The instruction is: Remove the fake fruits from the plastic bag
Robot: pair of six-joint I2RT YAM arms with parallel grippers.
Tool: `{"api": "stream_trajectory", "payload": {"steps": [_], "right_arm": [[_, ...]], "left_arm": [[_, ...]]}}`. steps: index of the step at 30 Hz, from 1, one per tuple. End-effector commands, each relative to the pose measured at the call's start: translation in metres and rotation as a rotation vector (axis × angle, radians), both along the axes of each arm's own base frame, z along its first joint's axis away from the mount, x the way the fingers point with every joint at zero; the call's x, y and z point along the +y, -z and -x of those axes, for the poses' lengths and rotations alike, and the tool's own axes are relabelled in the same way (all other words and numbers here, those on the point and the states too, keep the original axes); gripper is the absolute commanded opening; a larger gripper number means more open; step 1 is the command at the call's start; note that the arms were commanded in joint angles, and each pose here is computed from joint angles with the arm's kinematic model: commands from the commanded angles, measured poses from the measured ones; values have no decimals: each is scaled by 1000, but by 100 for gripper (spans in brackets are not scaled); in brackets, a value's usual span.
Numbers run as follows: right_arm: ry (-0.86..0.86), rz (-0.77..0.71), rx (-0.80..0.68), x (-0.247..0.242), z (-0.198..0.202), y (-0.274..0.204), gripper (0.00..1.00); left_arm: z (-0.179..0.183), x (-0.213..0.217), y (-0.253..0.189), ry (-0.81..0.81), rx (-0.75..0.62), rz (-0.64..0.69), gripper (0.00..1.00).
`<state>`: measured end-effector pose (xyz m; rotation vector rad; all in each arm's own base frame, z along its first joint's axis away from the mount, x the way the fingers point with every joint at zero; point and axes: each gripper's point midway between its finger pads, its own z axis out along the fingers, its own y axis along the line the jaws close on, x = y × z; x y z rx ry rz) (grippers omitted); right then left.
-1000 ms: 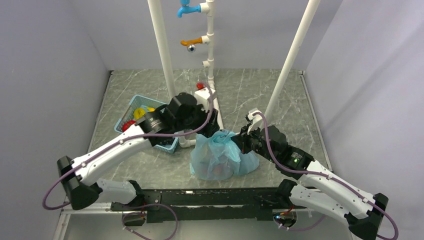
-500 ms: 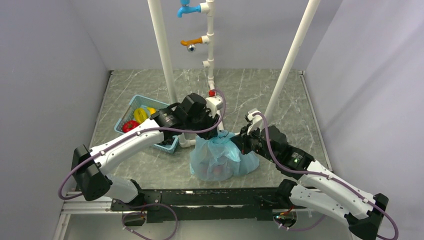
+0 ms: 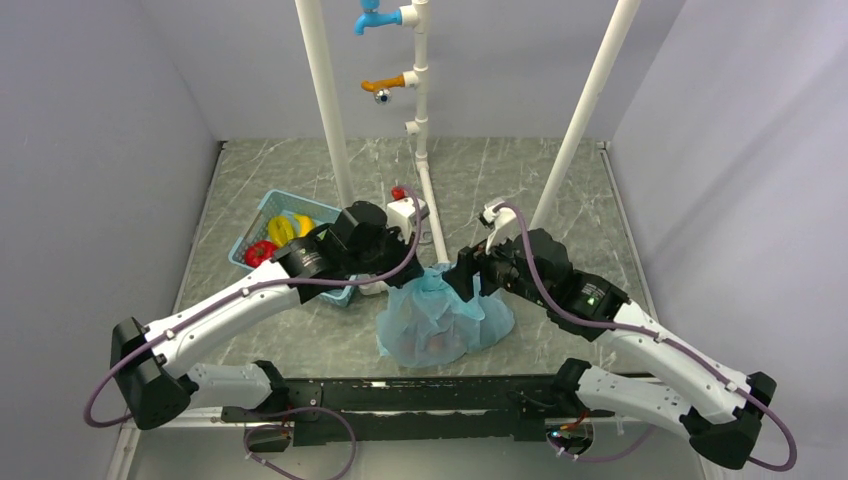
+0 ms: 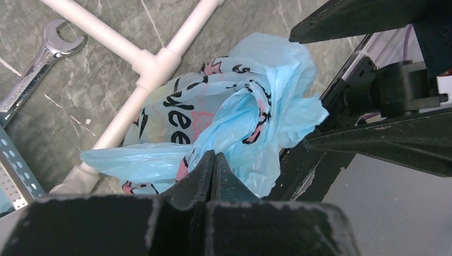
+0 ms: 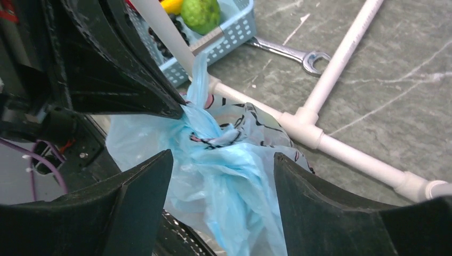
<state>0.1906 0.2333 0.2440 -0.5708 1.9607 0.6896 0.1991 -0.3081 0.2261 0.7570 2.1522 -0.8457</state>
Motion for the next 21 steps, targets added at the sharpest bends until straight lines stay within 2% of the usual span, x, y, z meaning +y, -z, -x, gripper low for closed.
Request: {"api": "stream_trajectory", "payload": {"steps": [1,12,15,21], "right_arm": [[-22,-59,2,10,2,-34,73],[-41,37,46,21,-6,3,67],[-12,65,53,19,-12,20,63],[59,-15,27,17,-19,17,58]], "left_arm": [[-7,0,-25,-66,-33,82,0],[-7,3,-26,-98,-26,103,0],[-8,3,-29,-103,-28,111,0],[-9,4,-34,-114,-36,122,0]]}}
